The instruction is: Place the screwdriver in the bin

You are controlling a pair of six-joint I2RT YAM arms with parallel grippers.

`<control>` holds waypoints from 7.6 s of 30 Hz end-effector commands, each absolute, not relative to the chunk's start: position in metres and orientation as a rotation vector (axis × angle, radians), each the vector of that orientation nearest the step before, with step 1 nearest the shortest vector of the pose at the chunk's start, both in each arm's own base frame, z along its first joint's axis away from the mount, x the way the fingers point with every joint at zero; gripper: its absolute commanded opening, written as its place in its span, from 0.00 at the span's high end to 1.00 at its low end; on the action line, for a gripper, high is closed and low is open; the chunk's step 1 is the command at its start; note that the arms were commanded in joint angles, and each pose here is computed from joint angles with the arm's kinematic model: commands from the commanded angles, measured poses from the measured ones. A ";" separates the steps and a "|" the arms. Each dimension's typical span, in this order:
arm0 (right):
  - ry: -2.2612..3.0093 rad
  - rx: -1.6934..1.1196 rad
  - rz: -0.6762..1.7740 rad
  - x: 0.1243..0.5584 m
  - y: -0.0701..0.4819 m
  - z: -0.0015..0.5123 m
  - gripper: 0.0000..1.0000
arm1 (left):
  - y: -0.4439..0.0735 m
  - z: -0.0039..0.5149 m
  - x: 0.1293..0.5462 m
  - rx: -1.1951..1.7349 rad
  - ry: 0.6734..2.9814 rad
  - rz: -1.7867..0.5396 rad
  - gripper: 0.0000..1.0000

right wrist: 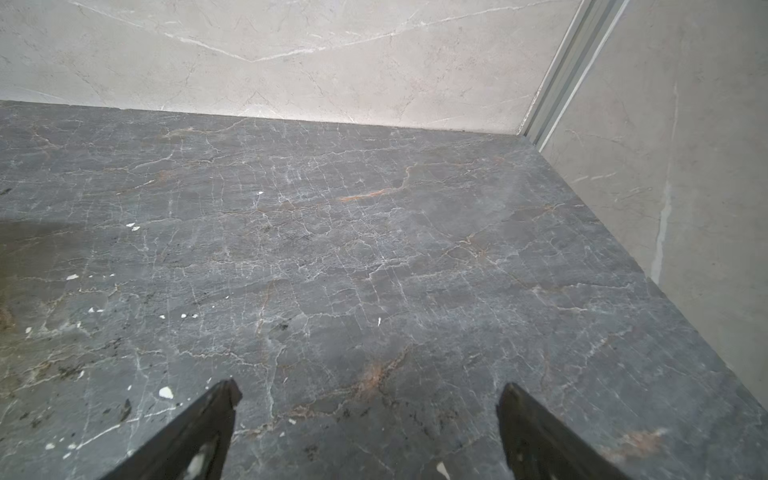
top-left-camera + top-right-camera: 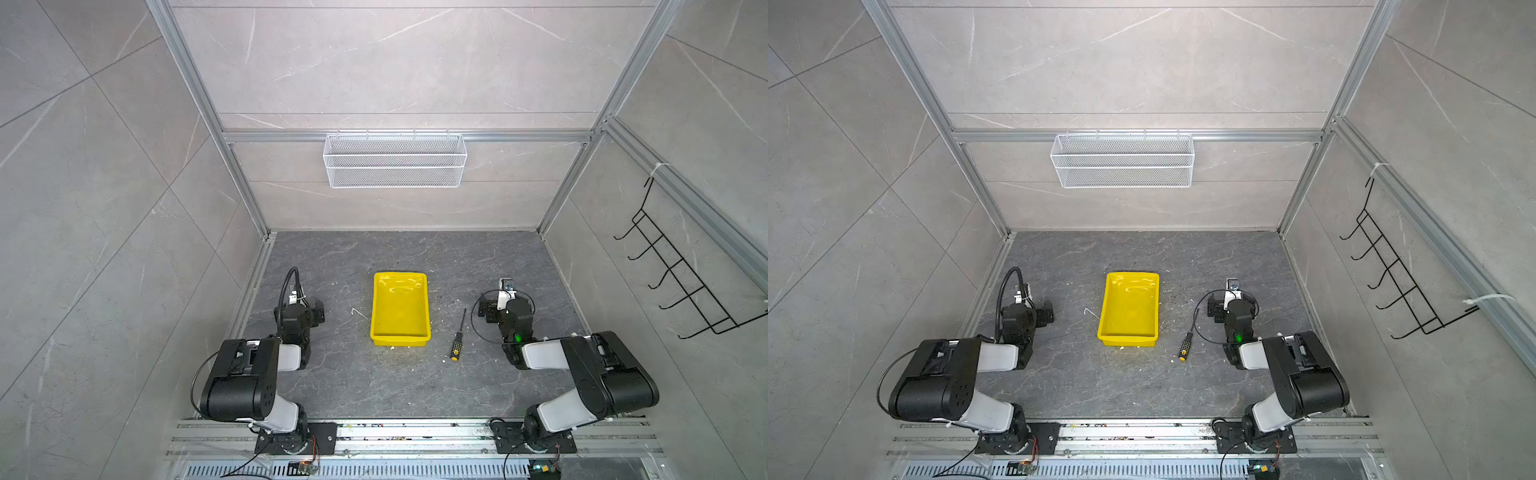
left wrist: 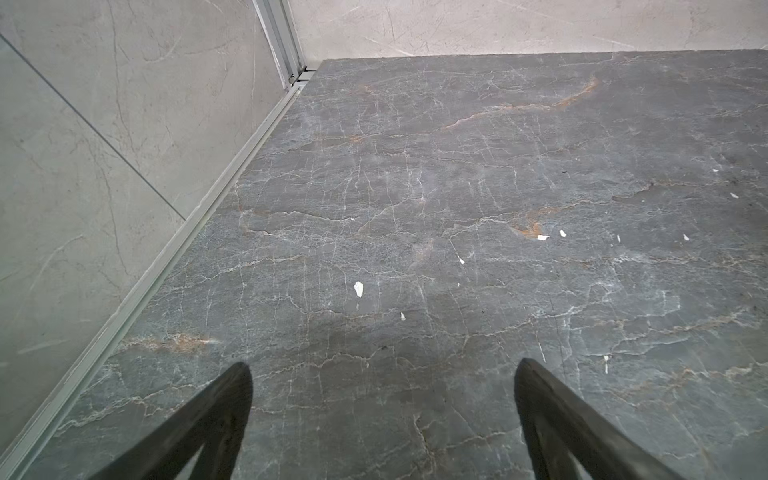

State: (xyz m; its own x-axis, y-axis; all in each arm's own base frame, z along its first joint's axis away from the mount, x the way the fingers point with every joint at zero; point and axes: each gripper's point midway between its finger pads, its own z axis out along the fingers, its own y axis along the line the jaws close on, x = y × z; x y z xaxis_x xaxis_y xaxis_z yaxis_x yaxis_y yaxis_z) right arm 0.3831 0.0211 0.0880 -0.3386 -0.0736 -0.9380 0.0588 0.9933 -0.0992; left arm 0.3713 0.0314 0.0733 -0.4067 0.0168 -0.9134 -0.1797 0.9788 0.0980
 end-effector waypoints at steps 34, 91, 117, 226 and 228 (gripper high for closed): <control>1.896 0.012 -0.120 0.385 0.020 0.095 0.00 | 0.031 0.089 0.380 -0.133 1.925 0.196 0.00; 2.012 0.556 0.282 0.341 0.028 0.275 0.01 | 0.031 0.088 0.380 -0.129 1.931 0.183 0.00; 2.486 0.795 0.392 0.295 0.040 0.117 0.01 | -0.096 0.127 0.265 -0.225 2.372 -0.607 0.00; 2.803 0.193 0.090 0.325 0.367 0.049 0.69 | -0.040 0.101 0.239 -0.501 2.372 -0.294 0.00; 2.805 0.190 0.079 0.326 0.368 0.049 0.66 | -0.038 0.100 0.238 -0.510 2.373 -0.282 0.00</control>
